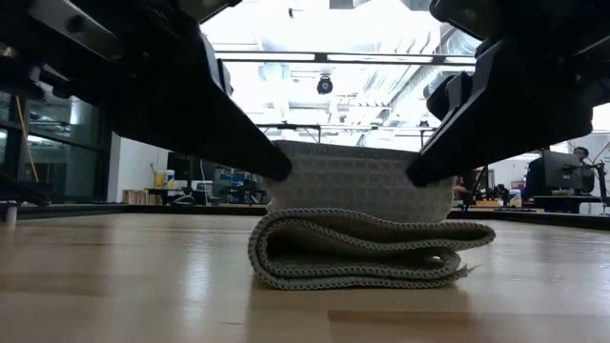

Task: Fold microfiber towels
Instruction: Fold the gray microfiber towel

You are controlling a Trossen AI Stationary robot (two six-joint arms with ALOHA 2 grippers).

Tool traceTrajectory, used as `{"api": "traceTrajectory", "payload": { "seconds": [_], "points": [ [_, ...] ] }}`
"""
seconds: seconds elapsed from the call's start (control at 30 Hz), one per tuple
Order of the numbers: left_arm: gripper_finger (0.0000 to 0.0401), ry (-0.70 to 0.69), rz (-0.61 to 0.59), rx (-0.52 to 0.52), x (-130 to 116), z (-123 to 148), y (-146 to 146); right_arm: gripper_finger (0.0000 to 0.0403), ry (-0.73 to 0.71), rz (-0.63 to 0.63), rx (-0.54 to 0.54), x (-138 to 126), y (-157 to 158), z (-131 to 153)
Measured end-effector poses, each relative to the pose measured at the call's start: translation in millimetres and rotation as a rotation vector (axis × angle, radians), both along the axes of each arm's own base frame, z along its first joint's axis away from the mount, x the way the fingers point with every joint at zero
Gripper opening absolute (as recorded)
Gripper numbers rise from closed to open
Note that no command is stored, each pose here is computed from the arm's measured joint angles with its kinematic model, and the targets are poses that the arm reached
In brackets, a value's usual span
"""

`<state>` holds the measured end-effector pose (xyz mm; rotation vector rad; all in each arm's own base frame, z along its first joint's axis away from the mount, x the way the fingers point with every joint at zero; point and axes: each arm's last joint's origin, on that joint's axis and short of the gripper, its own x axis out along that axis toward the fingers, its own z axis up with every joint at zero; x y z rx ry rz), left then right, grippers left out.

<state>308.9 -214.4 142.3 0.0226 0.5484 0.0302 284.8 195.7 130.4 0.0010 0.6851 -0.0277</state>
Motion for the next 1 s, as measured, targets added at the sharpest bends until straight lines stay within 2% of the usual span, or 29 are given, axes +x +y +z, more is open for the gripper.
{"api": "traceTrajectory", "payload": {
  "seconds": [0.47, 0.8, 1.0],
  "points": [
    [0.0000, -0.004, -0.024, -0.016, -5, -1, -9, 0.0005, -0.036, 0.078, 0.005, 2, 5, 4],
    [0.0000, 0.011, -0.061, -0.063, -5, -1, -11, 0.0005, -0.025, 0.113, 0.043, 3, 13, -8],
    [0.0000, -0.011, -0.097, -0.110, 0, -12, -16, 0.0005, -0.022, 0.126, 0.046, 1, 15, -8]
  ]
}}
